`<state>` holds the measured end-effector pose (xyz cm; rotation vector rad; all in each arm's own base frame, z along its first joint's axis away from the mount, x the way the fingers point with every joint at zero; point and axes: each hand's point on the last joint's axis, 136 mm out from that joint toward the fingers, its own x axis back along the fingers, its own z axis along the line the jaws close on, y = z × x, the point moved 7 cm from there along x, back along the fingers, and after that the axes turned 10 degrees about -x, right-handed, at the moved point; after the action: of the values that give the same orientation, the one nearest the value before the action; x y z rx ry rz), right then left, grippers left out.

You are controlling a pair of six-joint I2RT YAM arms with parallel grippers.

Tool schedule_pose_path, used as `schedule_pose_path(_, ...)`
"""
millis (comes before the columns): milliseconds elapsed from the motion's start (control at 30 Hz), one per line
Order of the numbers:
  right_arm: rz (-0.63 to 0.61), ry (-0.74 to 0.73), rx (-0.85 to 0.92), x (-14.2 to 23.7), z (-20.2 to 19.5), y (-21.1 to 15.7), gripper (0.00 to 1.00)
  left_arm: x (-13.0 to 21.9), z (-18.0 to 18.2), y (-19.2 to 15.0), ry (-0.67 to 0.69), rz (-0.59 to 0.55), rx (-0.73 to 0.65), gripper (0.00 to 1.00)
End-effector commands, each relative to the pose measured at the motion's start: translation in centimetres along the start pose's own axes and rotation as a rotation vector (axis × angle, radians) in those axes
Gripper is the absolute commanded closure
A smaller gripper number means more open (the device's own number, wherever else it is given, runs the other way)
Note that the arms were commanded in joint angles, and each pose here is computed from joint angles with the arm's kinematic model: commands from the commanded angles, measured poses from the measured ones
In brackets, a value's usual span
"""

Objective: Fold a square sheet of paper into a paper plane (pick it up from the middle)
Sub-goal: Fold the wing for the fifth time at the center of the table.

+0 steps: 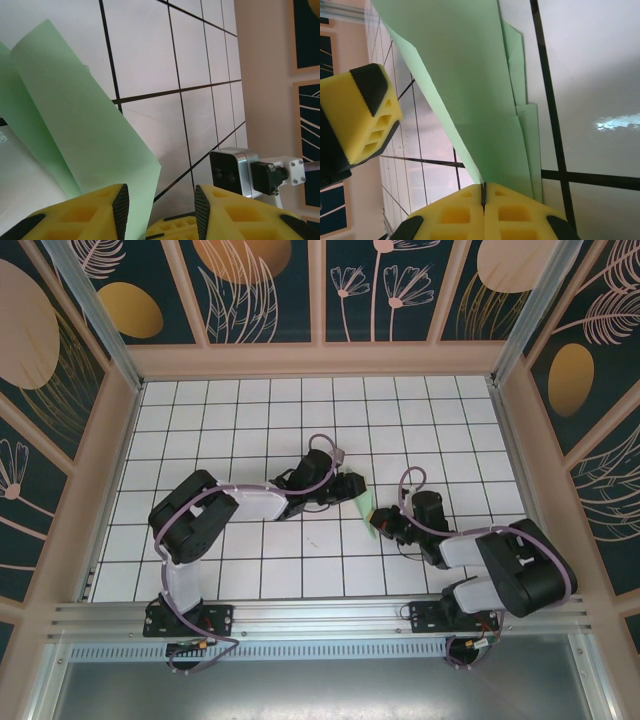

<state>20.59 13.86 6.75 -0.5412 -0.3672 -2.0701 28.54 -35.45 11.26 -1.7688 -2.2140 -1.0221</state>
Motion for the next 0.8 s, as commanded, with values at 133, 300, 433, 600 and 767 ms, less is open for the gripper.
schedule_pose_path(133, 0.044, 0.041, -0.043, -0.4, 0.1, 0.4, 1.0, -1.3, -0.7, 0.3, -0.046, 0.028, -0.037, 0.57)
schedule_pose_path(300, 0.058, 0.043, -0.054, -0.6, 0.0, 0.6, 1.0, -2.0, -0.5, 0.1, -0.053, 0.05, -0.04, 0.57)
schedule_pose_path(433, 0.059, 0.05, -0.057, -0.4, 0.0, 0.8, 1.0, -2.4, 0.0, -0.1, -0.038, 0.054, -0.031, 0.57)
schedule_pose_path(600, 0.059, 0.056, -0.041, -0.2, 0.3, 0.7, 1.0, -2.9, 0.4, 0.2, -0.019, 0.034, -0.027, 0.57)
schedule_pose_path(767, 0.04, 0.051, 0.034, 0.5, 1.1, 0.8, 0.85, -2.9, 0.5, 0.6, 0.001, -0.002, -0.022, 0.58)
